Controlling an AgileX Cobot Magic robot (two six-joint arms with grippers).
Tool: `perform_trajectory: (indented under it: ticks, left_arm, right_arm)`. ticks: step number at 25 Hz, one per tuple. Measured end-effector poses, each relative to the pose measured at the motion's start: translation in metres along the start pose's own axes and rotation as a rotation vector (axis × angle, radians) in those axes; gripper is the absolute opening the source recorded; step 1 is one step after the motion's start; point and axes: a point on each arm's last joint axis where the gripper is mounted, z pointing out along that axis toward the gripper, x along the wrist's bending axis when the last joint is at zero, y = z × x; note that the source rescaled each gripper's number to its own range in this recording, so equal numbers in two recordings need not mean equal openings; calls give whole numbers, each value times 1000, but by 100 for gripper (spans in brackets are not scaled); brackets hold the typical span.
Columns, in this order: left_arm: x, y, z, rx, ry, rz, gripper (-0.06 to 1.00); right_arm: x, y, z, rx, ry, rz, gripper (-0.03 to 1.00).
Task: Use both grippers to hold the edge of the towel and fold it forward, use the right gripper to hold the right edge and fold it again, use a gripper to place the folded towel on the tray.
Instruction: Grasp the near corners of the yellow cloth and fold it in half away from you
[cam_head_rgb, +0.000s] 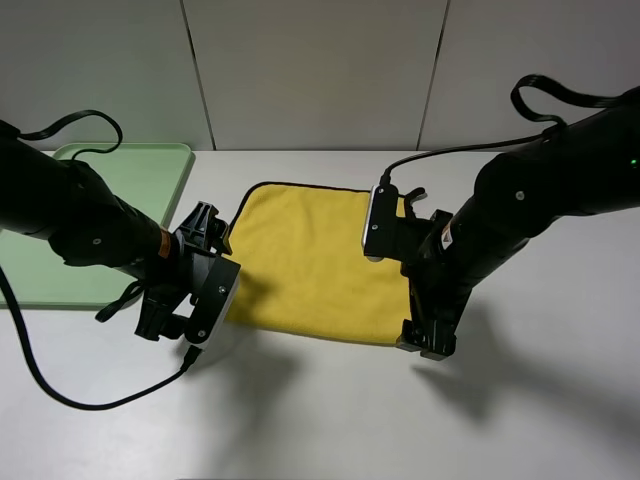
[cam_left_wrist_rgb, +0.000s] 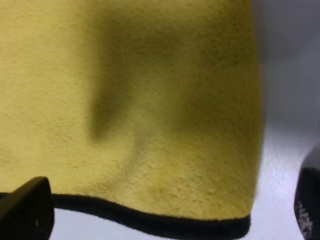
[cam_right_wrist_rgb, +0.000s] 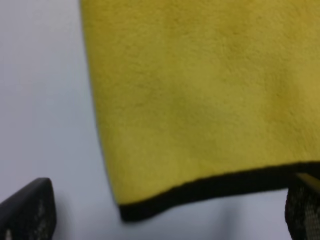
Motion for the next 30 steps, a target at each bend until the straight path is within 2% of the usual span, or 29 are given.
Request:
perform_trajectory:
  ticks: [8,18,21,23,26,30]
  left_arm:
    - [0,0,0,-1,4,0,96]
    - [0,0,1,-2,3,1,94]
    - [-1,0,1,-1,-1,1,83]
    - [-2,-1,3,0,-8,0,73]
    - [-3,-1,4,2,-17,-1,59]
    - [-4,-1,4,3,-21,-3,36]
  right_arm:
    - [4,-6,34,41,32,3,100]
    - [5,-7,41,67,57,6,100]
    - [5,-7,41,70,59,6,100]
    - [6,-8,41,77,66,9,94]
    - [8,-8,42,92,85,17,81]
    - [11,-11,42,126,110,-10,55]
